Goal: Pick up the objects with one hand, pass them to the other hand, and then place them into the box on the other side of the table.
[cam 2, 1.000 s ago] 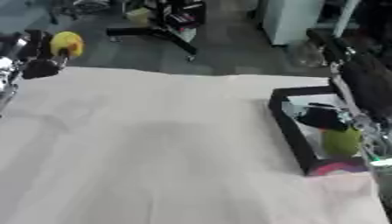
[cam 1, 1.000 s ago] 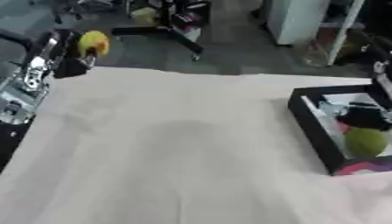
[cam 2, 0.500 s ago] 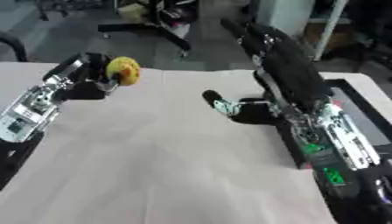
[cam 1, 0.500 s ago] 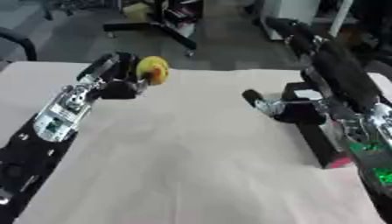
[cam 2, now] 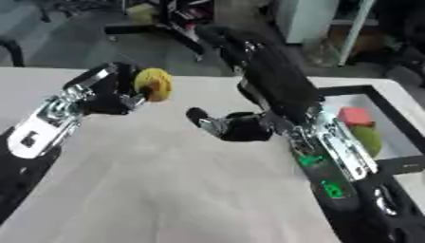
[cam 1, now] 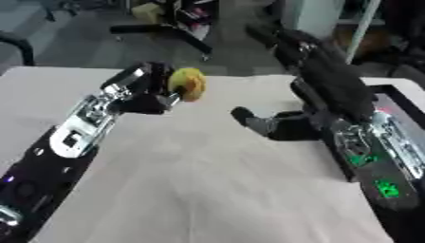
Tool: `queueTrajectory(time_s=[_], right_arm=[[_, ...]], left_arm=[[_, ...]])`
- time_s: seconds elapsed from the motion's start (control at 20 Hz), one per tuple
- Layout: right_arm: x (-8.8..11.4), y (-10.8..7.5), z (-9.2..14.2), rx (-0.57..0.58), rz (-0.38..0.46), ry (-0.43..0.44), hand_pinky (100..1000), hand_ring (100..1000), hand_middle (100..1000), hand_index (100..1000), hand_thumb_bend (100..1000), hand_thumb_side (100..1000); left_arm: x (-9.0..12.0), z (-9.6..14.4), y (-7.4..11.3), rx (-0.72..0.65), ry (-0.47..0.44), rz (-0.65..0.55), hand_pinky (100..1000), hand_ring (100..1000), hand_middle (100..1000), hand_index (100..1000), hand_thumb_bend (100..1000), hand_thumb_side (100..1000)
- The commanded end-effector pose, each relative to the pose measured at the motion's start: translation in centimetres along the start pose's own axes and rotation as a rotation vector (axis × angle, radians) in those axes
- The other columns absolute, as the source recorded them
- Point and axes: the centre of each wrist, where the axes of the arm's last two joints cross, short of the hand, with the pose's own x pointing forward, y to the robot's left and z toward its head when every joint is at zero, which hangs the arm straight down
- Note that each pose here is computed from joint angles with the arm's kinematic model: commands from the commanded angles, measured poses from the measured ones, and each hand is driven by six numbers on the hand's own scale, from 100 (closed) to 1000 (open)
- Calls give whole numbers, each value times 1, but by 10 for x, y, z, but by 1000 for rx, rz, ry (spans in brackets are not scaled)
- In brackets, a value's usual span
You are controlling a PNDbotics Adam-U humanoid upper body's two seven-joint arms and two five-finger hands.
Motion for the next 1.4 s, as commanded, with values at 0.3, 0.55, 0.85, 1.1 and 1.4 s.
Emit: queueTrajectory(time_s=[0.3,0.55,0.85,1.1,1.4], right_arm=[[7,-5,-8,-18,-32,-39,813,802,836,989,453,418],[9,-3,-8,-13,-51,-41,802,791,825,985,444,414],[9,-2,-8,-9,-57,-34,781,769,803,977,419,402],[10,-1,-8,-1,-53,-31,773,759,793,971,385,388],[10,-1,-8,3,-44,-24,769,745,780,965,344,369]], left_arm=[[33,-9,2,-45,-99,0,381,367,315,412,100,100],[43,-9,1,-92,-128,1,386,369,317,414,100,100],[53,-9,-2,-146,-159,1,392,373,320,417,100,100],[57,-11,-5,-196,-170,10,399,376,323,420,100,100],[65,-12,-8,-250,-204,19,408,382,328,425,100,100]])
